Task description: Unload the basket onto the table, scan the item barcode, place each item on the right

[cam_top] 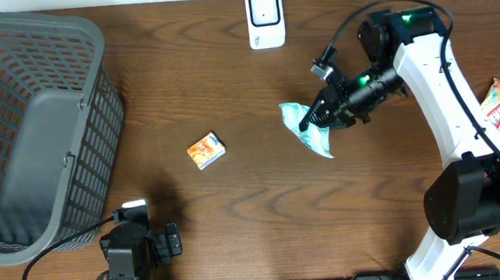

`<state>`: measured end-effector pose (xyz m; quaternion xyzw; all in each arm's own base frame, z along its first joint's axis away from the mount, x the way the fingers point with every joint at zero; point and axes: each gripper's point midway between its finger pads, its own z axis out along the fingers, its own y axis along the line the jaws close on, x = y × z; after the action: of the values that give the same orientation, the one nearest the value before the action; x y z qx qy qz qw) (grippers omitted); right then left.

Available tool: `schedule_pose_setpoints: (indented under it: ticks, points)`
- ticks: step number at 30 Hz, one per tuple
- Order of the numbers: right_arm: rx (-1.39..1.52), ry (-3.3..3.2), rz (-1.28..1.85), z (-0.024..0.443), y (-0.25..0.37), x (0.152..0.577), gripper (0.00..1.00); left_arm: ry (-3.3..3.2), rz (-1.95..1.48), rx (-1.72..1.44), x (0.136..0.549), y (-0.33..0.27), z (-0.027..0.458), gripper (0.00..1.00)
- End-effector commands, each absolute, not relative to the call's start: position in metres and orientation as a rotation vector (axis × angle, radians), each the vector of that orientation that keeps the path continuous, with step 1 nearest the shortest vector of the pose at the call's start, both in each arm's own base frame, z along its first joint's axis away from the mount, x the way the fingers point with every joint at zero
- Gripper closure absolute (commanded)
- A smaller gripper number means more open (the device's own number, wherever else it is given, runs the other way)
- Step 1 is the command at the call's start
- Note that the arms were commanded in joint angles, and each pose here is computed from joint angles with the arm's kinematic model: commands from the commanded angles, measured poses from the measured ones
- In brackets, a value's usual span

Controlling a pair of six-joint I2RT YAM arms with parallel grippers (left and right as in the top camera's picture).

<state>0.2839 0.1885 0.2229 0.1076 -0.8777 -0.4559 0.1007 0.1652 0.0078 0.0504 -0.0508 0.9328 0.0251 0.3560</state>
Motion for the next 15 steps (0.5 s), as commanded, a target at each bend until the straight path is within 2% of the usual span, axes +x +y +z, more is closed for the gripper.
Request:
schedule_pose_setpoints:
  ticks: [1,5,8,15]
  points:
    - [0.942,-2.614,-1.504,0.228,0.189,0.284,0.99,2.429,0.074,-0.140,0.161,0.009,0.046,0.02]
    - [1.321,-2.575,-1.531,0.226,0.188,0.284,0.99,2.429,0.074,-0.140,0.161,0.009,0.046,0.02]
    - [1.463,-2.546,-1.542,0.226,0.189,0.283,0.99,2.429,0.074,-0.140,0.161,0.009,0.046,0.02]
    - [1.483,-2.518,-1.664,0.237,0.197,0.284,0.99,2.429,0.074,-0.140,0.161,0.009,0.046,0.02]
